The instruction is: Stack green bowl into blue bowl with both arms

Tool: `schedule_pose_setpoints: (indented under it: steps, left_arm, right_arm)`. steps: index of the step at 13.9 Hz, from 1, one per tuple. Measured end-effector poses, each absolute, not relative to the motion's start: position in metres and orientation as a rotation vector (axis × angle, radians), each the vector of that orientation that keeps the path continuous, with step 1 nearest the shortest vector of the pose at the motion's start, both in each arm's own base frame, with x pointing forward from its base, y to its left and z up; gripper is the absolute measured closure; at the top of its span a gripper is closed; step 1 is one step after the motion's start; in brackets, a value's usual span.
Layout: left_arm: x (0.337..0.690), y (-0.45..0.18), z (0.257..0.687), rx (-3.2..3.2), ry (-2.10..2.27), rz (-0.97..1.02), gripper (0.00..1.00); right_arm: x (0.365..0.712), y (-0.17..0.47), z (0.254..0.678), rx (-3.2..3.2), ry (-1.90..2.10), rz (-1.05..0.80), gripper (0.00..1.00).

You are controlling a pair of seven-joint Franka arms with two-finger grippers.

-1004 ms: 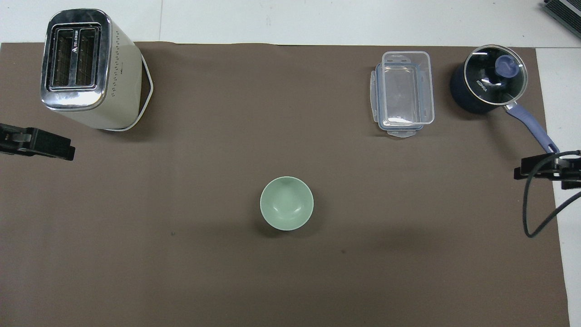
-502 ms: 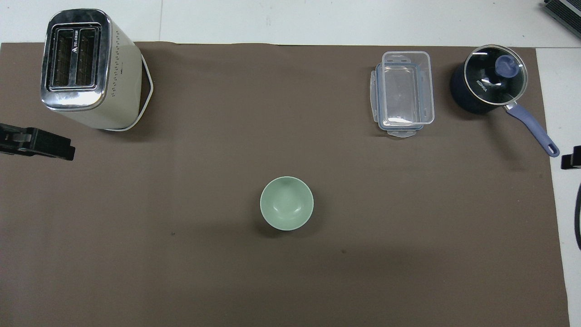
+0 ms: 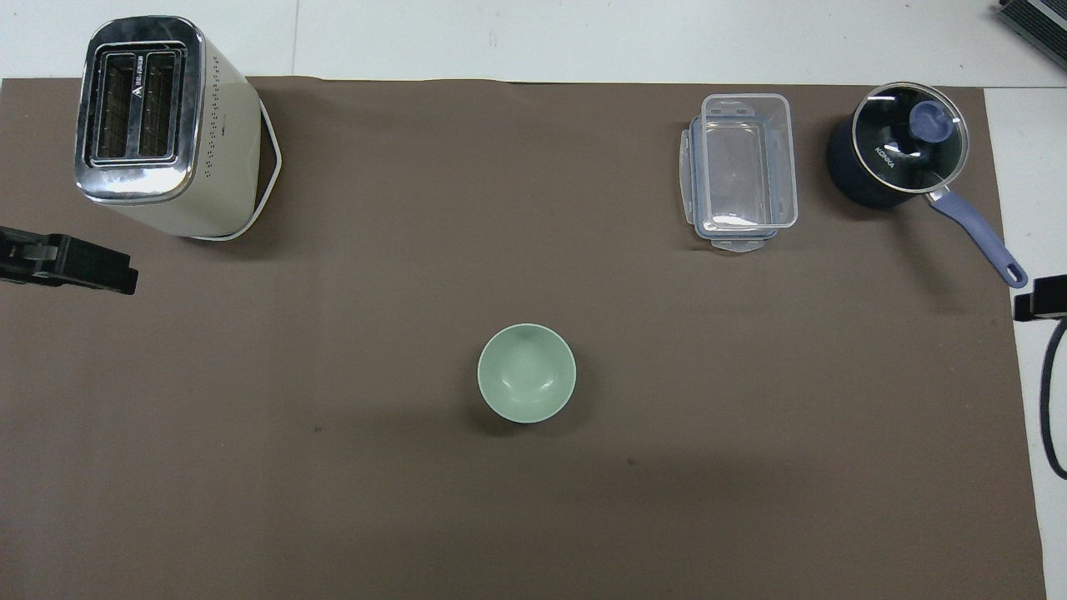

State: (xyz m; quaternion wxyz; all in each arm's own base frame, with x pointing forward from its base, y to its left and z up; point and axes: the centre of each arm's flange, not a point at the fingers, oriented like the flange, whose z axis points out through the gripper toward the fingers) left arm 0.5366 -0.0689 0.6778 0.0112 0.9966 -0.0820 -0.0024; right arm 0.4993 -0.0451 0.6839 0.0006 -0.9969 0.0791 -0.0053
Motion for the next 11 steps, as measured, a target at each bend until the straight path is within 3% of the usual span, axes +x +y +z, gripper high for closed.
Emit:
schedule_pose_setpoints:
  steps: [11]
  left_arm:
    - [0.5366, -0.0689, 0.6778, 3.109, -0.255, -0.008, 0.0]
  right_arm:
    - [0.4977, -0.044, 0.6787, -3.133, 0.21, 0.024, 0.0]
